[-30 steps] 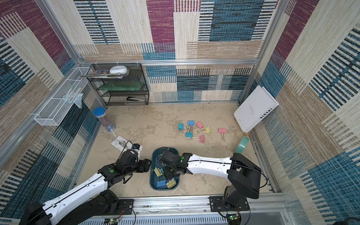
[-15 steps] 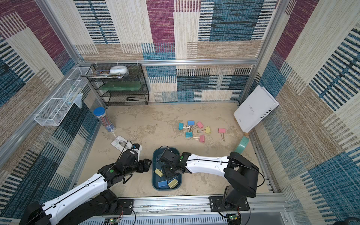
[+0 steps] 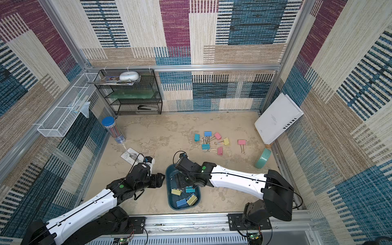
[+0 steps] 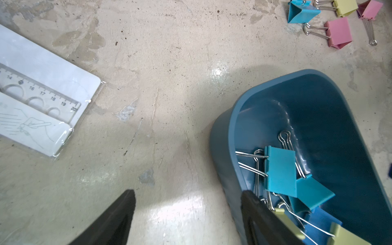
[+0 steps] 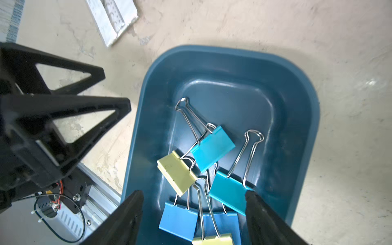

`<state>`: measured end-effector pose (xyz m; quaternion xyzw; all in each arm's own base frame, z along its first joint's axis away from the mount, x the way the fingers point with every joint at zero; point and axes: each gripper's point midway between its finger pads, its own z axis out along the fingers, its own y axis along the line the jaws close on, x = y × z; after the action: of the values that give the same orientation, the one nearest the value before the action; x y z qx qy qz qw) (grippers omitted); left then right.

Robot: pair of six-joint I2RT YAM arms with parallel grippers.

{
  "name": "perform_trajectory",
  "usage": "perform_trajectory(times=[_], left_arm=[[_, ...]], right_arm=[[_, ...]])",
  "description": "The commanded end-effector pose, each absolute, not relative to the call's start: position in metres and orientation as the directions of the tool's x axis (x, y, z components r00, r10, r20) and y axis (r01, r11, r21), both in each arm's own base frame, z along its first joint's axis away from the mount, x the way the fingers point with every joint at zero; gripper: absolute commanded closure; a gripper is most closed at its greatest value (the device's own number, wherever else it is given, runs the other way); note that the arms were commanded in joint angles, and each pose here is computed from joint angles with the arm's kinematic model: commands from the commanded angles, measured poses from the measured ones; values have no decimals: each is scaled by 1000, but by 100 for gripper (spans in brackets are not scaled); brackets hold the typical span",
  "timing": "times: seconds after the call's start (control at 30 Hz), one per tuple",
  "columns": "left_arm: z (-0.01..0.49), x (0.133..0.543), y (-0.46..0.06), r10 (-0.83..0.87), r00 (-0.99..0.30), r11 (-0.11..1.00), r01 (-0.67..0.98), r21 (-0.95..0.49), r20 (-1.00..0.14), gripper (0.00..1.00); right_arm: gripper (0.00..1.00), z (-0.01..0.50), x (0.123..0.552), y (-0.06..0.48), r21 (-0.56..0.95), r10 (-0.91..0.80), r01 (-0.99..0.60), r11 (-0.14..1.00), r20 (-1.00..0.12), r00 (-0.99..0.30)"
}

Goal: Put the binder clips in the storage box
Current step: Place the binder clip in the storage box, then adjust the binder clip at the center of the board.

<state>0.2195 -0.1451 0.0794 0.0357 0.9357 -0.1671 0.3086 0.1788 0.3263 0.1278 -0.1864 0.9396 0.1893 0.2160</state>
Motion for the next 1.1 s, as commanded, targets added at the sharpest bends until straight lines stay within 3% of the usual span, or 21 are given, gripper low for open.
perform_trajectory(times=[0.0,0.2,0.33,0.6,0.73,0.8,0.87,0.93,1.07], left_arm=[[79,221,-145,-34,-803,943,172,-285,-595,18],[79,221,-145,-34,-802,942,174,-288,-596,18],[80,220,-146,-33,-798,939,180,-291,-601,18],[80,220,-145,-34,-797,938,182,-294,-603,18],[81,220,-146,-34,-796,938,183,-293,-605,18],[80,220,-146,-33,-798,938,183,-294,-602,18],[80,219,-146,-32,-798,937,187,-297,-602,18],[80,219,-147,-31,-797,936,188,-297,-603,18],[80,219,-146,-31,-798,936,188,-297,-602,18]], right_arm=[[21,137,204,294,190,-212,-347,918,-504,-837],[19,157,280,180,206,81,-42,978,-557,-827],[18,149,315,120,229,181,59,972,-561,-808],[18,110,359,103,55,-27,-76,996,-603,-798],[24,95,376,97,152,66,-29,988,-580,-812],[34,91,385,86,125,90,21,992,-583,-807],[59,84,395,82,149,117,39,988,-562,-819],[74,78,403,86,162,107,22,987,-543,-833],[80,66,417,89,172,105,18,985,-511,-853]])
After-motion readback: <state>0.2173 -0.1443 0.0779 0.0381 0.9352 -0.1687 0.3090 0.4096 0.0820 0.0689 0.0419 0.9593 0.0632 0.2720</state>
